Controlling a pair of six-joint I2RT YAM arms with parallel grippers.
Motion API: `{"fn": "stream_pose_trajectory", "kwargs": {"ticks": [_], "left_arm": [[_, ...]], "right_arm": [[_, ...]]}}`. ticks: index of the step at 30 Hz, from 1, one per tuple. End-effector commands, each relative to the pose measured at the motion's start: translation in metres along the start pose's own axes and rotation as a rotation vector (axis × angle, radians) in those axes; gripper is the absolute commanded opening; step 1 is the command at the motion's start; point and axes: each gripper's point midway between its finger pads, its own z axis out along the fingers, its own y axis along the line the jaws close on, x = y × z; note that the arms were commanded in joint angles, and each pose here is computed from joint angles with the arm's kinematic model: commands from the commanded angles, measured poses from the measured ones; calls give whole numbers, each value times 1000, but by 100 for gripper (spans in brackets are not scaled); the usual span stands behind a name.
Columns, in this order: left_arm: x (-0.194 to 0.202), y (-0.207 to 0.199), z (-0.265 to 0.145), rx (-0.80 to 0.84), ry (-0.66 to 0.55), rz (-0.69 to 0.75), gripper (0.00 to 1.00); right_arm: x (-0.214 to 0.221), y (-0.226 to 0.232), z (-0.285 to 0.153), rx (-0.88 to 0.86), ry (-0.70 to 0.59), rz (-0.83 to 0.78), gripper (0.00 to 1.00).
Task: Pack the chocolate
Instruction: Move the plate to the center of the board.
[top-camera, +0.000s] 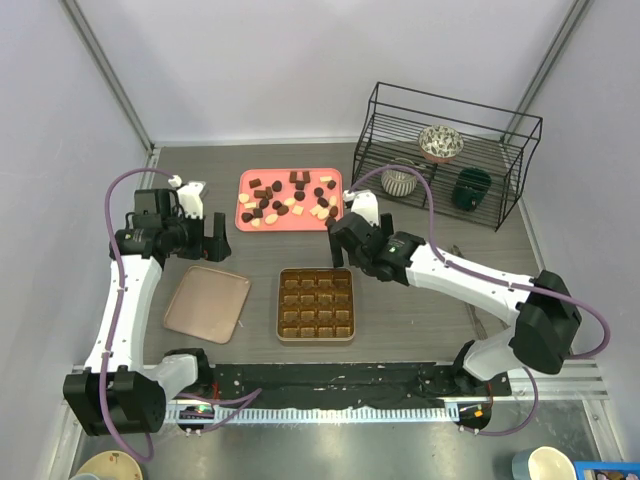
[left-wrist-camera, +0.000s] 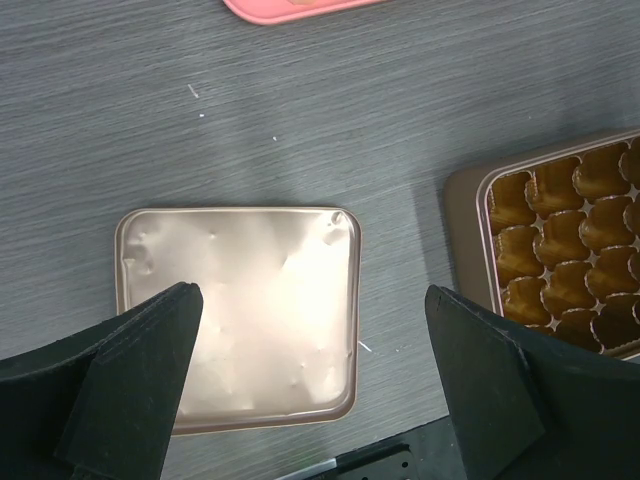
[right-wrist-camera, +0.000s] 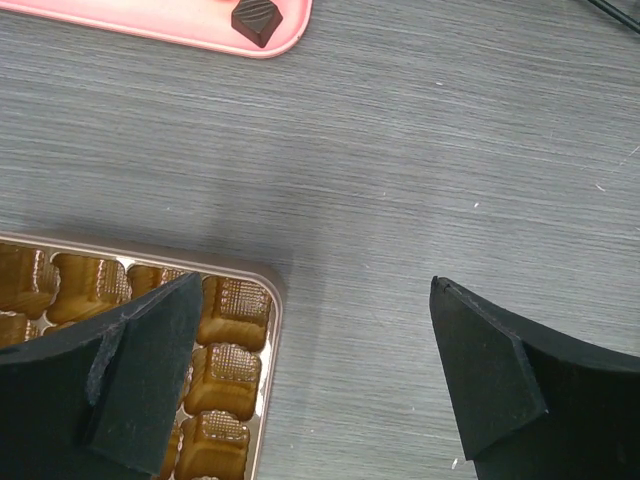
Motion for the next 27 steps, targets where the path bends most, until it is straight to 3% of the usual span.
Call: {"fn": "stream_pose_trajectory", "kwargs": {"ticks": [1, 10, 16, 20, 24, 27], "left_arm": [[-11, 3, -1, -14, -39, 0, 100], [-13, 5, 0, -20, -35, 2, 100], [-10, 5, -2, -15, -32, 8, 100], [-11, 3, -4, -3, -28, 12, 100], [-12, 4, -8, -9, -33, 16, 100], [-11, 4, -9, -12, -33, 18, 100]], "right_arm": [[-24, 4, 1, 13, -75, 31, 100], [-45, -2, 22, 29, -102, 33, 100], [-68, -27, 56, -3, -88, 185, 95], [-76, -30, 78, 29, -107, 188, 84], [-72, -21, 109, 59, -82, 172, 66], [-73, -20, 122, 79, -101, 184, 65]]}}
